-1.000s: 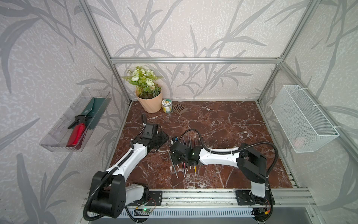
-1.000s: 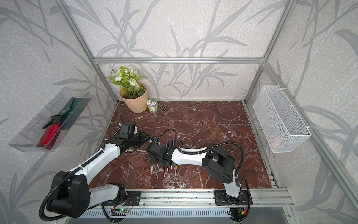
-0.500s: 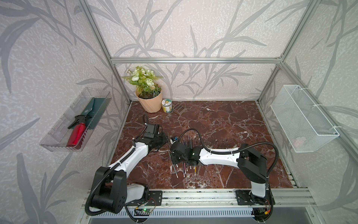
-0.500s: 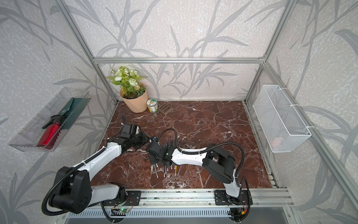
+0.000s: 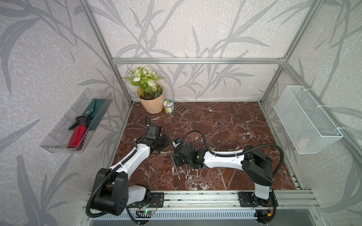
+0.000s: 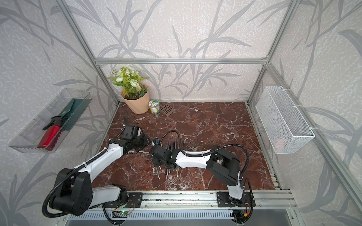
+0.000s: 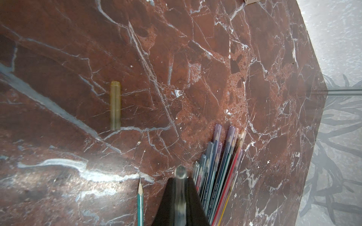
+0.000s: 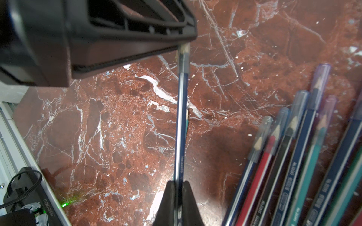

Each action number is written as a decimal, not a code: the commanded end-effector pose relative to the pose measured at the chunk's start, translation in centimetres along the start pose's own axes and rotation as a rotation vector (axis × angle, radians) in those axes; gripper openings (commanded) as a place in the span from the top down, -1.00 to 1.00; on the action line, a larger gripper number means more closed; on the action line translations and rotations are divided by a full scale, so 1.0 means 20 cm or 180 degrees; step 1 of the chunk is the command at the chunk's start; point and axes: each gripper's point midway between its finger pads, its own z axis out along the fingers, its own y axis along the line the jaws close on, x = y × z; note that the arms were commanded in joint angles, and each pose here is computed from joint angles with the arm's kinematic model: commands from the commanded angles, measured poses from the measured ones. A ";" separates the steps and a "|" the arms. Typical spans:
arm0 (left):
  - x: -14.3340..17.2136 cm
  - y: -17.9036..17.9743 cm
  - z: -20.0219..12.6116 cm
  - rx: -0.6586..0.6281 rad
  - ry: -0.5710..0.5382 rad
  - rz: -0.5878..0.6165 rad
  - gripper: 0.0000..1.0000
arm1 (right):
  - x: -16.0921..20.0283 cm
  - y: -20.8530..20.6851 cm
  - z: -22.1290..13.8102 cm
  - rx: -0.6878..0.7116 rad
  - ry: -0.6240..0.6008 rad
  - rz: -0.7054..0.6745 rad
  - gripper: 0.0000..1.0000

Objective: Remove the protective cover of the pencils
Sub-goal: Remove the protective sleeve from the pencil.

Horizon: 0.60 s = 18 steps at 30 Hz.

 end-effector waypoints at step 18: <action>-0.14 -0.05 0.00 -0.0108 -0.0255 -0.0001 0.92 | 0.10 0.06 -0.13 -0.0214 -0.0090 -0.0124 0.99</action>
